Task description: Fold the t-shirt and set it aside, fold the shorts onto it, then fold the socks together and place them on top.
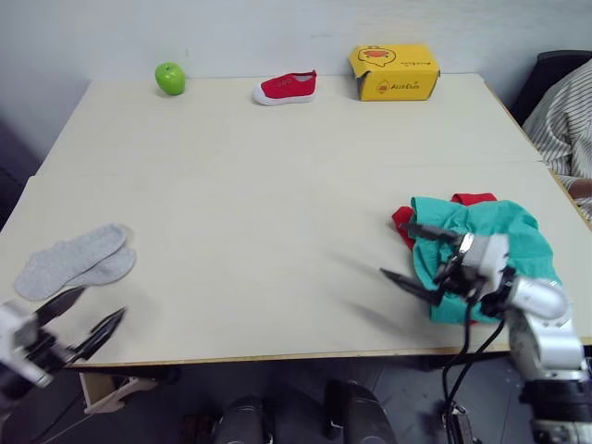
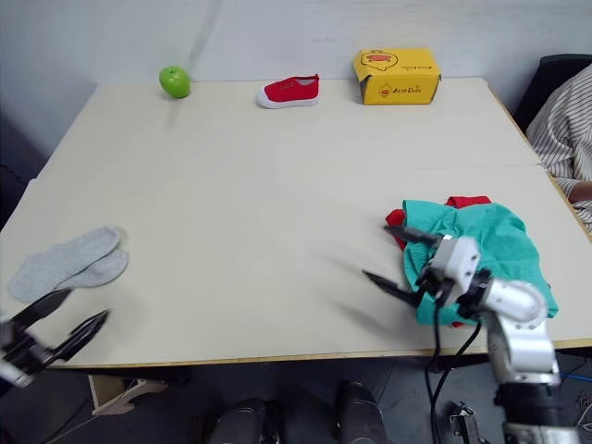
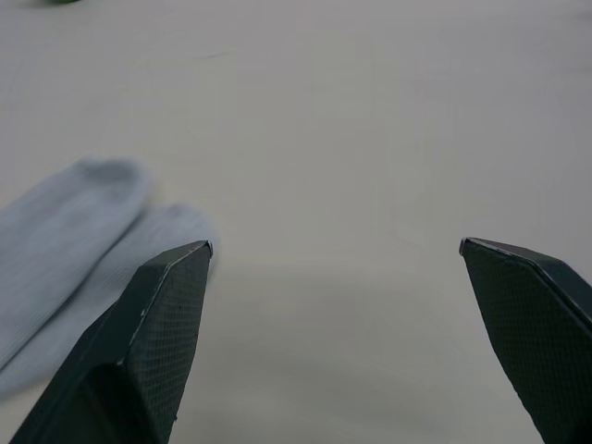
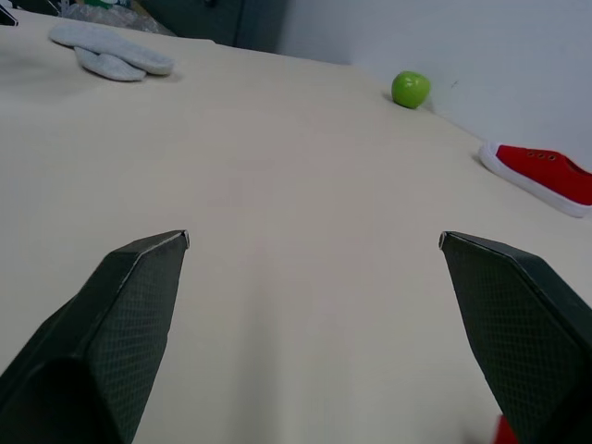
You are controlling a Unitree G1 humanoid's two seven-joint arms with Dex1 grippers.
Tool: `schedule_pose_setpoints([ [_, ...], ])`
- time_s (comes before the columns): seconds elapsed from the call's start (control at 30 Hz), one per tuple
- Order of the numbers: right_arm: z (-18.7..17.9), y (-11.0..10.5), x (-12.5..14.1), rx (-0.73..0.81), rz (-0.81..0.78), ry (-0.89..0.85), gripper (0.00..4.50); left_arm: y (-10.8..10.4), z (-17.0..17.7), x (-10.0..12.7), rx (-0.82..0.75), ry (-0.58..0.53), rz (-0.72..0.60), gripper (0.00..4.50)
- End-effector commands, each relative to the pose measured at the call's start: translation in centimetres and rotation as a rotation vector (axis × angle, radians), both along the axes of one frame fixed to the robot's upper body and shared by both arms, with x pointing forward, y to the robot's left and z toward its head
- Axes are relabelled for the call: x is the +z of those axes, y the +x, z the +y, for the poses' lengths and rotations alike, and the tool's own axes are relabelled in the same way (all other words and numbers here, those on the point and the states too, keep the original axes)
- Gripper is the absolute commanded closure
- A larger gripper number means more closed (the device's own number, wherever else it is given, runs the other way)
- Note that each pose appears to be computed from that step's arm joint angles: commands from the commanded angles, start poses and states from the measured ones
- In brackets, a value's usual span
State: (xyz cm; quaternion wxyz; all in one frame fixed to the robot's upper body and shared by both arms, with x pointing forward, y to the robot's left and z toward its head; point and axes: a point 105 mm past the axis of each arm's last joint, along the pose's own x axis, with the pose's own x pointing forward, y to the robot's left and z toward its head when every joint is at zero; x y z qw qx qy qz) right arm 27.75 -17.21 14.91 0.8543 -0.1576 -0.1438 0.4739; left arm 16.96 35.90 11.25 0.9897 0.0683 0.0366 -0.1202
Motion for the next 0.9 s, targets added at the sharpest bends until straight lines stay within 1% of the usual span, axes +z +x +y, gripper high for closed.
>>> schedule_pose_setpoints([
  [0.03, 0.3, -0.9, 0.3, -0.010, -0.057, 0.017, 0.05, -4.2, 4.0, -0.1, 0.271, 0.025, -0.015, 0.00],
  [0.07, 0.3, -1.2, 0.0, -0.007, -0.057, 0.019, 0.05, -5.6, 4.8, -0.6, 0.353, -0.014, -0.012, 0.00],
  [0.1, 0.4, -1.4, 0.0, -0.004, -0.056, 0.037, 0.05, -6.6, 5.2, -1.0, 0.412, -0.041, -0.006, 0.00],
  [0.17, 0.3, -1.6, 0.7, -0.014, -0.050, 0.106, 0.05, -8.4, 5.6, -2.2, 0.500, -0.064, 0.046, 0.00],
  [0.23, 0.6, -1.9, 0.9, 0.013, -0.048, 0.105, 0.05, -9.1, 5.8, -2.7, 0.560, -0.097, 0.062, 0.00],
  [0.27, 0.9, -2.0, 1.0, 0.036, -0.030, 0.111, 0.05, -8.8, 6.0, -2.4, 0.579, -0.119, 0.050, 0.00],
  [0.33, 1.3, -2.2, 1.3, 0.072, 0.009, 0.140, 0.05, -6.9, 5.4, -1.2, 0.544, -0.163, 0.009, 0.00],
  [0.4, 2.0, -2.5, 1.6, 0.121, 0.035, 0.149, 0.05, -4.2, 4.3, 0.1, 0.456, -0.166, 0.004, 0.00],
  [0.43, 2.3, -2.7, 1.8, 0.142, 0.036, 0.149, 0.05, -2.9, 3.8, 0.6, 0.419, -0.154, 0.019, 0.00],
  [0.47, 2.7, -2.9, 1.8, 0.180, 0.029, 0.129, 0.05, -0.8, 2.8, 1.2, 0.347, -0.110, 0.056, 0.00],
  [0.53, 3.3, -3.2, 1.7, 0.229, 0.022, 0.098, 0.05, 2.0, 1.4, 1.8, 0.260, -0.045, 0.120, 0.00],
  [0.57, 3.5, -3.3, 1.6, 0.242, 0.021, 0.089, 0.05, 2.8, 1.0, 2.0, 0.235, -0.027, 0.145, 0.00],
  [0.63, 3.7, -3.4, 1.3, 0.249, 0.016, 0.075, 0.05, 5.1, -0.3, 2.0, 0.152, 0.028, 0.201, 0.00],
  [0.7, 3.8, -3.4, 0.8, 0.241, 0.015, 0.065, 0.05, 6.9, -1.2, 2.1, 0.084, 0.074, 0.229, 0.00],
  [0.77, 3.7, -3.4, 0.3, 0.222, 0.012, 0.060, 0.05, 8.4, -1.2, 1.9, 0.071, 0.099, 0.256, 0.00],
  [0.9, 3.8, -3.5, -0.5, 0.202, 0.017, 0.060, 0.05, 10.5, -0.8, 0.0, 0.067, 0.156, 0.362, 0.00],
])
